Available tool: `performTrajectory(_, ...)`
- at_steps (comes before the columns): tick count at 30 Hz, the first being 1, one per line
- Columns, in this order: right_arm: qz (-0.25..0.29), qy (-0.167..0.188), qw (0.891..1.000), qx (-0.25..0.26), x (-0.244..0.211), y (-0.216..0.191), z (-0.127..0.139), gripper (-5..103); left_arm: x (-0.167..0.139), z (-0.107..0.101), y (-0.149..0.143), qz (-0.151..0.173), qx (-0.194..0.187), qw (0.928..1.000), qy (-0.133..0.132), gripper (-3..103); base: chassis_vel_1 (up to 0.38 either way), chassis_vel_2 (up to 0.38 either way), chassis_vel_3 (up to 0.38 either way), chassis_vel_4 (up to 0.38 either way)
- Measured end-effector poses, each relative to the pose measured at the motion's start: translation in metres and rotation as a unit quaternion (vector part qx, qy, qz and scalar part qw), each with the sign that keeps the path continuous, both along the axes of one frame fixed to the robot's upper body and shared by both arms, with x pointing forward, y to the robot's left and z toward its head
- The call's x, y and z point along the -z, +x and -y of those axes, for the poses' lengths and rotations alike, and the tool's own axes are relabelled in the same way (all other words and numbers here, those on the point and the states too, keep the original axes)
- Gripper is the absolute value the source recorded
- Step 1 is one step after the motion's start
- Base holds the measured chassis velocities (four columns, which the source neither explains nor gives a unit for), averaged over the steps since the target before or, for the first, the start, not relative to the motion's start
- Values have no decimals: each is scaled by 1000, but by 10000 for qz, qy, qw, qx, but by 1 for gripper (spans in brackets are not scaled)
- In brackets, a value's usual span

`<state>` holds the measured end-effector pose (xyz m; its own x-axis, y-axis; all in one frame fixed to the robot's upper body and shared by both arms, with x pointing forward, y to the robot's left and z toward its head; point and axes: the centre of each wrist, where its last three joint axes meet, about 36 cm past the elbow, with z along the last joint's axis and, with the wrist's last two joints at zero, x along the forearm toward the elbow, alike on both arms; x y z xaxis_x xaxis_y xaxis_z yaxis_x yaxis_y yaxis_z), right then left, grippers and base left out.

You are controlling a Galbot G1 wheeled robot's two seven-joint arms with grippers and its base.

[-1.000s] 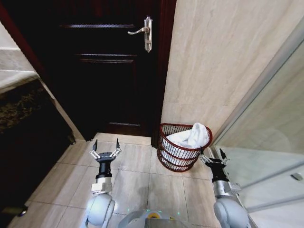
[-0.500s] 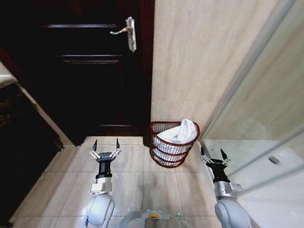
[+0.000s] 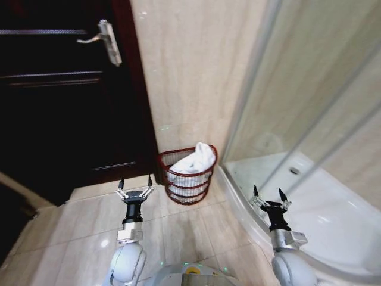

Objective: Discard the used towel into the hamper.

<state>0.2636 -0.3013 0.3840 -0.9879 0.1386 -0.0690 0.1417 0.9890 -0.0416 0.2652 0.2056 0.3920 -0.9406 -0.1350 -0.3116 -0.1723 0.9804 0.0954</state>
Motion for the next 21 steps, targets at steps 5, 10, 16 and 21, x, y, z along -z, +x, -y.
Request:
performTrajectory(5,-4,-16,10000,-6,2,-1,4,100,1,4,-2,-13,0,10000,-2,100,-51,-157,-165,-64)
performTrajectory(10,-10,-22,10000,-9,3,-1,7,100,1,7,-4,-25,5,10000,9,100,-29,-96,-93,-23)
performTrajectory(16,0,-25,10000,-3,2,-2,13,100,-1,12,-5,-29,32,10000,39,100,11,-16,-28,7)
performTrajectory(21,12,-25,10000,3,2,-2,14,100,-3,14,-6,-57,29,10000,61,100,0,0,0,0)
